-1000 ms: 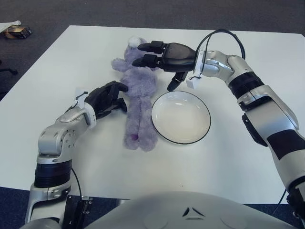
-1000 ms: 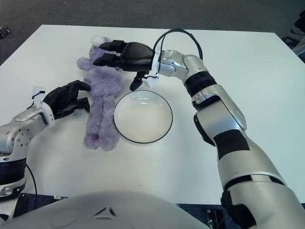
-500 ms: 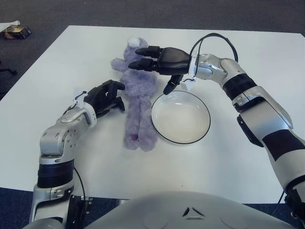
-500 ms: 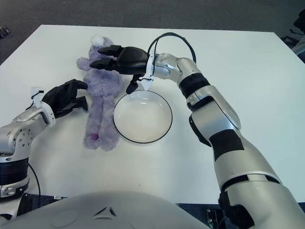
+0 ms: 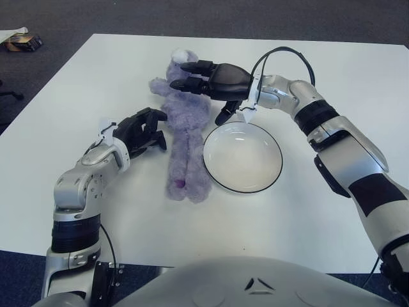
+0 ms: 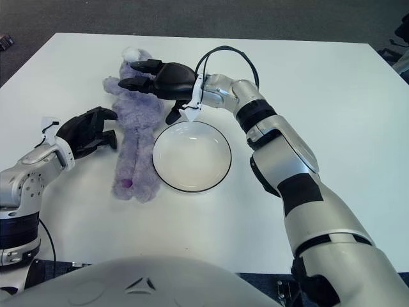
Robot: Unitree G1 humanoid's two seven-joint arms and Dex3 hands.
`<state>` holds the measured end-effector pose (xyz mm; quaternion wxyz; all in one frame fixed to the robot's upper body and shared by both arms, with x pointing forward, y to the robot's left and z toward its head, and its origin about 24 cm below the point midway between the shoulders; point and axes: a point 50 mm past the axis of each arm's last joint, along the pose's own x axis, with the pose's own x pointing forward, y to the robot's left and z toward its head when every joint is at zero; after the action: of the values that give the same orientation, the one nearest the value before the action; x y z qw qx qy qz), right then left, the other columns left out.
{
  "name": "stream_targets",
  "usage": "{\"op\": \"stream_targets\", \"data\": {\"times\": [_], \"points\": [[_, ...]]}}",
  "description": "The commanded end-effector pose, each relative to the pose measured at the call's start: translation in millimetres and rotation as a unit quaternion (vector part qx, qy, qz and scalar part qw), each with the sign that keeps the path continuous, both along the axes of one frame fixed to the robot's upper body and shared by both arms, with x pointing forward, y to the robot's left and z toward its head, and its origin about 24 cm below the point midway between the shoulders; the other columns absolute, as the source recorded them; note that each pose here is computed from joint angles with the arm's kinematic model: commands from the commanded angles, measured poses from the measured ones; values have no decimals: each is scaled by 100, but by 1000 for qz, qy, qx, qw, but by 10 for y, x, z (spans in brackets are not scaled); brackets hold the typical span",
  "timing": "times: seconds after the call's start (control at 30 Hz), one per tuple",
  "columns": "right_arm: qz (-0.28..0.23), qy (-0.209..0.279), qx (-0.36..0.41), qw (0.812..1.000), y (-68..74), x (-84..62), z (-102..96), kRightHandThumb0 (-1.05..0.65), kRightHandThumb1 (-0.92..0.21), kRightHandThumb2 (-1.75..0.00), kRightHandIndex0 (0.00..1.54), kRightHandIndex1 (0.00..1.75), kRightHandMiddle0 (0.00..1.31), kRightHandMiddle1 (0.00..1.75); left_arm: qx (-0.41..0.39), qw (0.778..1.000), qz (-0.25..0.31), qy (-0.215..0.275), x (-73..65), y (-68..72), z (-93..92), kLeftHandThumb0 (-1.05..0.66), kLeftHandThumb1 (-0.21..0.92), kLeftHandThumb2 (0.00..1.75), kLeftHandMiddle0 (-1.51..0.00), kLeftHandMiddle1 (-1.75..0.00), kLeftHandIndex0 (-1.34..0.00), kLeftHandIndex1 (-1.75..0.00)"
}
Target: Put the doll into the plate.
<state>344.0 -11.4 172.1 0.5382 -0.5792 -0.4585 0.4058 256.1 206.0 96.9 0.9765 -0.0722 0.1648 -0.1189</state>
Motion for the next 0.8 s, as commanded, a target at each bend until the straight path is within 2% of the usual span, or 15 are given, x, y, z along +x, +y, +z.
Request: {"op": "stream_targets", "data": {"times": [0.0,0.23,0.47,0.63,0.77], "points": [[5,-30,11,999,54,22,136,-48,-49,-88,0,0,0,9,-5,1000,1,18,-27,8,-52,-40,60,96,-94,-175,-40,-175],[2,-47,18,999,117,53,210,-44,-43,-93,2,1,0,11,-6,1000,1,24,-36,3,-54,-41,59,97,-96,-175,-40,-175],[10,-54,21,998,195,43,249,-42,-36,-98,2,0,0,11,-4,999,-4,34,-45,-16,-73,-40,63,93,-99,-175,-38,-175],[22,-59,25,998,244,19,276,-45,-37,-98,0,0,0,13,-5,999,-10,35,-40,-31,-88,-39,65,90,-100,-175,-36,-175],[35,-62,29,997,280,-4,296,-49,-41,-94,1,0,0,13,-2,999,-14,35,-38,-42,-98,-39,67,88,-98,-175,-35,-175]]}}
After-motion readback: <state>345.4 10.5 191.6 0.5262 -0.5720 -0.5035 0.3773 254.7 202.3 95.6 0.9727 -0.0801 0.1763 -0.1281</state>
